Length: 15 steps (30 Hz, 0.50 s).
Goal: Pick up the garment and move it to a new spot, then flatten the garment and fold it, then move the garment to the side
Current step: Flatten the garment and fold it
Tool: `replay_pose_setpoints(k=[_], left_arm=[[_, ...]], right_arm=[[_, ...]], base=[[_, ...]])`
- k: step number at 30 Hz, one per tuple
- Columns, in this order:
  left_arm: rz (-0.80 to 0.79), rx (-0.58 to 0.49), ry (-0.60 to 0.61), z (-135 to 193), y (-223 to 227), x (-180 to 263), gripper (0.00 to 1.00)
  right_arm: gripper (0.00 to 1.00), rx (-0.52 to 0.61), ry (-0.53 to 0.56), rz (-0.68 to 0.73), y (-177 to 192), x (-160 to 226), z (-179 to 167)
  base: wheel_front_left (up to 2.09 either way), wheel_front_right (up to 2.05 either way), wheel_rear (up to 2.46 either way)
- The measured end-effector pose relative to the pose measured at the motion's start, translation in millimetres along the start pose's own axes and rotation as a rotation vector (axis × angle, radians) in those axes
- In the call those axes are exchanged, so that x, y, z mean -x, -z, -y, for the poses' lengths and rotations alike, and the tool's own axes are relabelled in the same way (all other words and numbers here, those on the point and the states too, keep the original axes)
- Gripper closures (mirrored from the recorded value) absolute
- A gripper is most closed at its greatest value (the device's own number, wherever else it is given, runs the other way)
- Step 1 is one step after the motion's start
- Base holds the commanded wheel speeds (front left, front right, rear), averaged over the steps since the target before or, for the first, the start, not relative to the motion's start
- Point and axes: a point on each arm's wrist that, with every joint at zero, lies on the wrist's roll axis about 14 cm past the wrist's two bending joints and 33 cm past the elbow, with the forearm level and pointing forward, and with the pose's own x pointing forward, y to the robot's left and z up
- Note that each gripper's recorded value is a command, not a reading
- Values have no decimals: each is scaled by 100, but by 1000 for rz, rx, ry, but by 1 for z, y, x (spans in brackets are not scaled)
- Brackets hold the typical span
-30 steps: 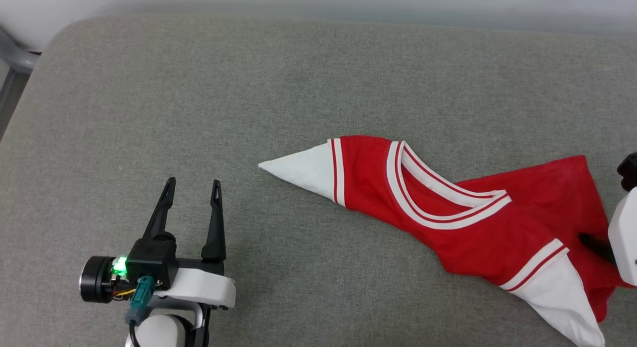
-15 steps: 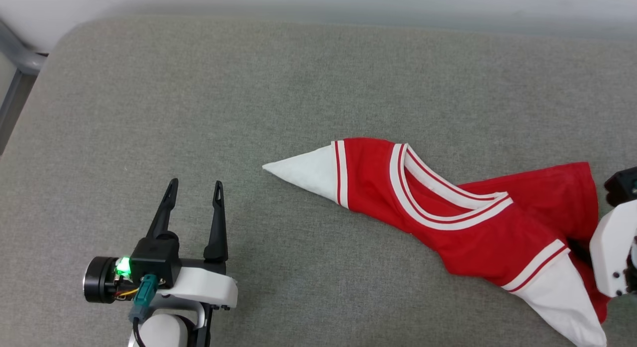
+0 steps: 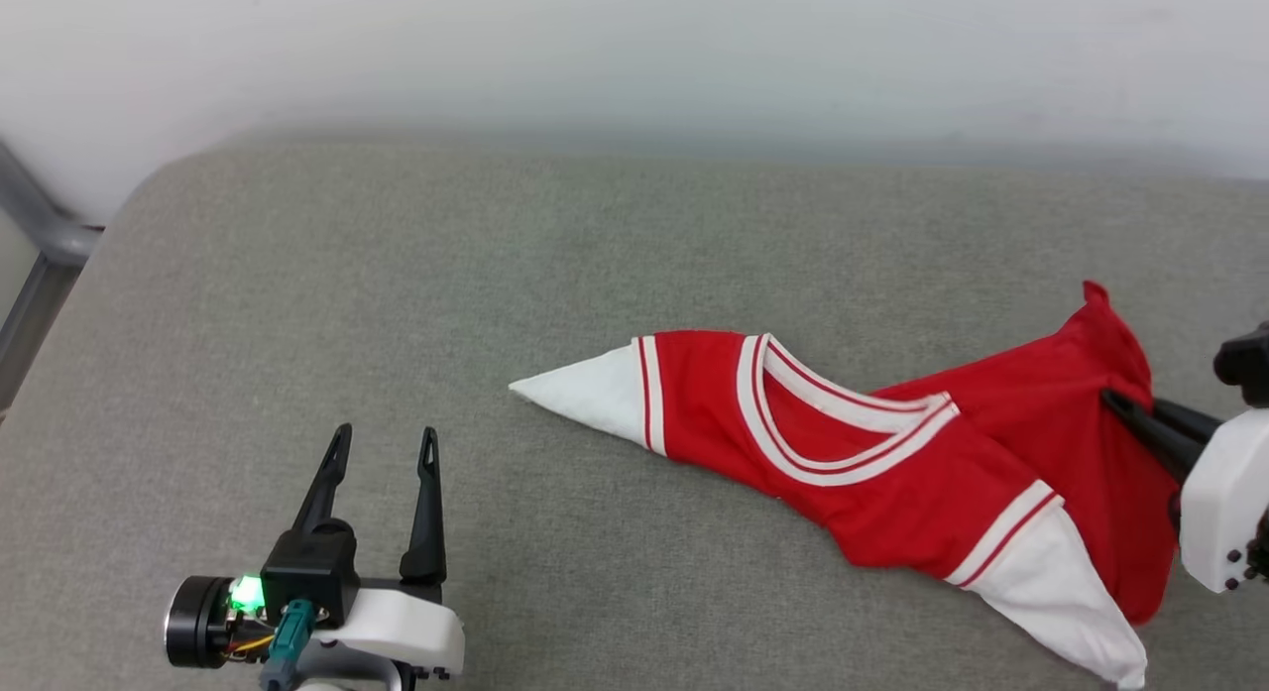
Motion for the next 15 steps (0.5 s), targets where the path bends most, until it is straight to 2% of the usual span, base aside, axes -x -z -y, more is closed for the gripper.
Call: replay_pose_setpoints(k=[9, 15], left_arm=[[21, 6, 16, 6, -7, 5, 0], [30, 6, 13, 6, -10, 7, 0]], right_arm=[[100, 124, 48, 267, -76, 50, -8], [100, 190, 73, 369, -110, 74, -20]], base=[[0, 0, 0], [0, 0, 0]])
